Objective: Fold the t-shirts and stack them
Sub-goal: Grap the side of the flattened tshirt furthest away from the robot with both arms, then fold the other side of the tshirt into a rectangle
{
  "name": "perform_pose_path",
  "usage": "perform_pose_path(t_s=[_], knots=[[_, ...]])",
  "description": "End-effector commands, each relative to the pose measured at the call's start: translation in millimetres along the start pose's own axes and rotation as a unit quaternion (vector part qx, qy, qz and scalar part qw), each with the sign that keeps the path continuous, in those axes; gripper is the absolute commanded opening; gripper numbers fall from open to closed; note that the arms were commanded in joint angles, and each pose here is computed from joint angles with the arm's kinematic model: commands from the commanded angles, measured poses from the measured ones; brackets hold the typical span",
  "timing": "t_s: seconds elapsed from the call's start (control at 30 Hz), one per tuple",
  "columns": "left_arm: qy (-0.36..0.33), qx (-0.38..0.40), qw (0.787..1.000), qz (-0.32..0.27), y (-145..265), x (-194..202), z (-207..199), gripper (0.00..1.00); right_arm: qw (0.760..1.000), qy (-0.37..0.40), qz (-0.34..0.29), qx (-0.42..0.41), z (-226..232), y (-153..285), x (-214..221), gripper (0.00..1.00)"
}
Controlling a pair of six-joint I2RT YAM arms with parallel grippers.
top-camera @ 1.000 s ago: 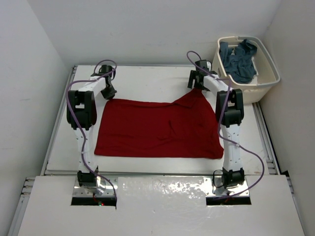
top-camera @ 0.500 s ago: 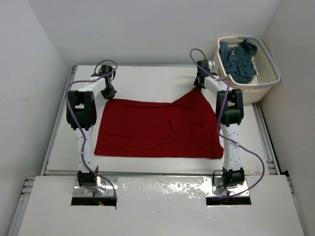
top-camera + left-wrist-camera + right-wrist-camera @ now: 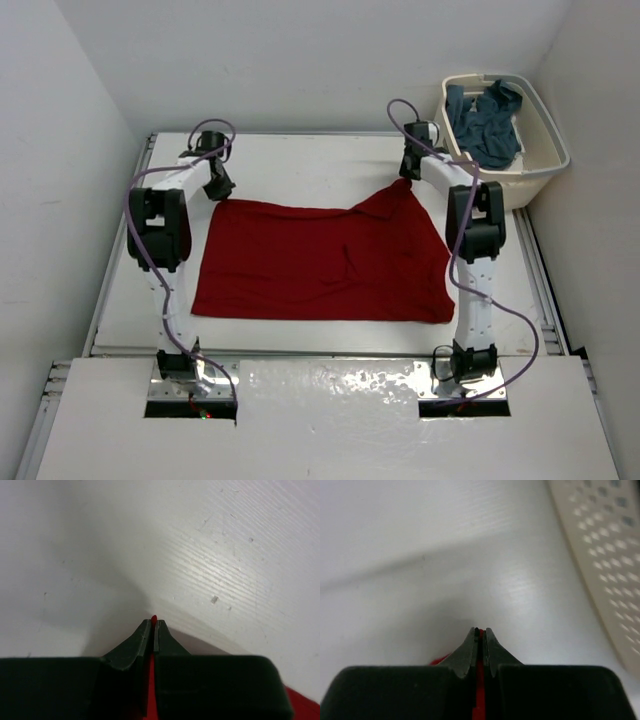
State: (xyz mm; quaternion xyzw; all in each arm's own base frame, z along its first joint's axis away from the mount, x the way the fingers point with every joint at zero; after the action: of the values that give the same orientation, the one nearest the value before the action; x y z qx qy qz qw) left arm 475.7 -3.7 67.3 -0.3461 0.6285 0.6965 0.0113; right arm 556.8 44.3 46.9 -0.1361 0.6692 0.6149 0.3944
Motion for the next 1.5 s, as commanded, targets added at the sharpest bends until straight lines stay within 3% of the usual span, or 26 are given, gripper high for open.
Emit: perform_pose_path(t_s=[0.0,0.13,0.2,0.23,0.53,0.67,0.93,1.07,1.3,1.47], knots=[[0.005,0.033,0.997,-0.065,45.1,-25.4,-6.3,0.0,0.997,0.0,-0.079,-0.028,-2.9,74.3,-60.4,0.0],[0.006,0.03,0.997,-0.077,63.3,-16.5,0.8,0.0,0.997,0.009,-0.073,-0.025,-31.4,136.8,-43.6,0.0],[0.007,0.023,0.997,-0.077,68.1,-11.4,6.0,0.0,0.999,0.013,-0.05,-0.017,-40.8,139.6,-22.9,0.0],[0.011,0.017,0.997,-0.078,70.1,-8.9,9.5,0.0,0.997,0.007,-0.067,-0.024,-45.1,162.6,-29.5,0.0],[0.042,-0.008,0.995,-0.094,97.4,14.6,36.8,0.0,1.0,0.022,-0.021,0.001,-96.6,247.2,21.3,0.0],[0.056,-0.027,0.995,-0.076,99.6,45.9,55.3,0.0,1.0,0.019,0.007,-0.003,-113.7,272.7,53.4,0.0],[0.072,-0.029,0.995,-0.065,103.2,79.3,71.1,0.0,0.996,0.021,0.083,-0.019,-133.1,302.7,110.5,0.0],[0.078,-0.029,0.995,-0.057,100.1,92.7,73.2,0.0,0.991,0.012,0.129,-0.024,-142.6,301.6,154.1,0.0],[0.074,-0.043,0.996,-0.038,92.9,111.8,79.9,0.0,0.986,-0.004,0.166,-0.032,-147.2,301.2,187.5,0.0],[0.078,-0.052,0.995,-0.021,85.8,126.2,83.5,0.0,0.981,0.011,0.192,0.006,-165.1,293.9,216.1,0.0]])
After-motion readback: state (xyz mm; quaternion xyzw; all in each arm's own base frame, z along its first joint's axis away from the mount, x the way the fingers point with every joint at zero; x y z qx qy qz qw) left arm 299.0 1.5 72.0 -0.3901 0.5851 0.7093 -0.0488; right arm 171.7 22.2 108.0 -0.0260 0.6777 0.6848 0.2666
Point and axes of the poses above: each gripper's point midway between its finger pads, its own y axis back along the fingers, its own z axis along the line the jaws close on, x = y × z, the point moved 4 cm from there along y, back along the fingers, and after that the axes turned 4 degrees about -y, right-handed, at the moved point
